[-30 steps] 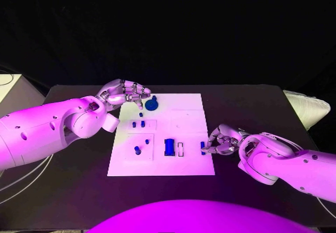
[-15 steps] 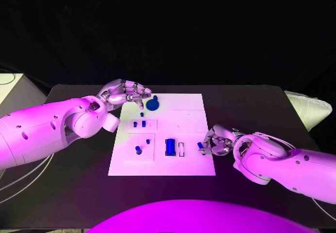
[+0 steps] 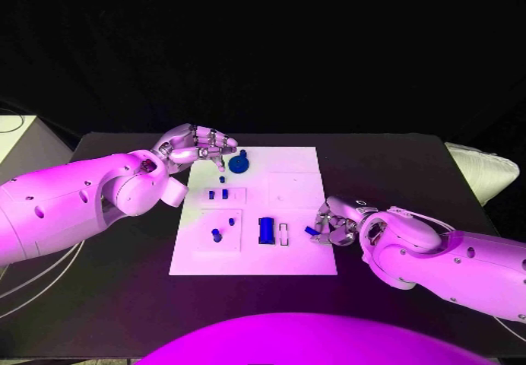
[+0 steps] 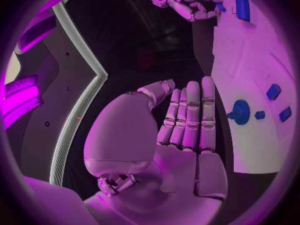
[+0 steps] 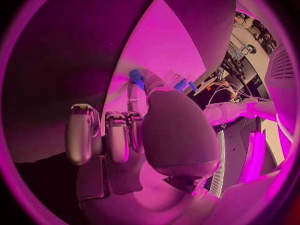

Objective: Assemble the parts on the task board

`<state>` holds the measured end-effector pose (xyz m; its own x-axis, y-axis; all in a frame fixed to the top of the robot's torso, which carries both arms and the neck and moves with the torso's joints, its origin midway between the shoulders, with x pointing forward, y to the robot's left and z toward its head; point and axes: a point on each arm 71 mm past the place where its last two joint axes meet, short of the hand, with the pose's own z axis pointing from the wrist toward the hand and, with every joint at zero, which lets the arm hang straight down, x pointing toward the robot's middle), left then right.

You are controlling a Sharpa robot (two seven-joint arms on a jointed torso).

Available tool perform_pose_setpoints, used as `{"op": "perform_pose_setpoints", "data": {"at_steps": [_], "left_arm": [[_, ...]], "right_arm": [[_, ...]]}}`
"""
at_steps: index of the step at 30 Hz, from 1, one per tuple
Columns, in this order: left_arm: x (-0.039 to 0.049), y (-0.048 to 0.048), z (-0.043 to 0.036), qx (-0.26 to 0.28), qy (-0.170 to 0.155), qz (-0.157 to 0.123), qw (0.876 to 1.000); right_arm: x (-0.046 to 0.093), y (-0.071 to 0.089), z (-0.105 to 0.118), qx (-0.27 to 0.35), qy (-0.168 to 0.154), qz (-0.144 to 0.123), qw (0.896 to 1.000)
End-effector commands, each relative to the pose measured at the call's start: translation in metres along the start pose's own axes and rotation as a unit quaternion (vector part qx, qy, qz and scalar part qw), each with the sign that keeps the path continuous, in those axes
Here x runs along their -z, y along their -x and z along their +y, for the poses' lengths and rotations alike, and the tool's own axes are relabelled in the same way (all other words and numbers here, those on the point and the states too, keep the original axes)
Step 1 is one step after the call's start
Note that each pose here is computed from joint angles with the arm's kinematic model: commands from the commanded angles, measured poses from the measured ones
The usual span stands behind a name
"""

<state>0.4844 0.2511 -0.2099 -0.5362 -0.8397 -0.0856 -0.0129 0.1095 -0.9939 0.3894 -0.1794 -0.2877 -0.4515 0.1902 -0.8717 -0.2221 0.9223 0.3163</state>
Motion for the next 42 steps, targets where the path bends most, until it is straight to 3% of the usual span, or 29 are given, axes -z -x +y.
{"op": "perform_pose_setpoints", "data": {"at_steps": [1,5,9,20,30,42], "left_arm": [[-0.0003,-0.0023,-0.0008,0.003,-0.003,0.009,1.000],[-0.0003,-0.0023,-0.0007,0.003,-0.003,0.008,1.000],[-0.0004,-0.0024,-0.0007,0.003,-0.003,0.009,1.000],[-0.0005,-0.0023,-0.0006,0.003,-0.002,0.008,1.000],[-0.0014,-0.0038,-0.0006,0.002,-0.001,0.010,1.000],[-0.0022,-0.0058,-0.0006,0.000,0.001,0.014,1.000]], "right_arm": [[0.002,-0.015,-0.005,0.048,-0.015,0.028,0.998],[0.002,-0.014,-0.004,0.031,-0.011,0.021,0.999],[0.004,-0.015,-0.004,-0.035,-0.011,0.028,0.999],[0.011,-0.004,0.005,-0.155,0.007,0.023,0.988],[0.005,-0.002,0.020,-0.184,0.013,0.044,0.982],[-0.008,-0.011,0.032,-0.178,-0.011,0.077,0.981]]}}
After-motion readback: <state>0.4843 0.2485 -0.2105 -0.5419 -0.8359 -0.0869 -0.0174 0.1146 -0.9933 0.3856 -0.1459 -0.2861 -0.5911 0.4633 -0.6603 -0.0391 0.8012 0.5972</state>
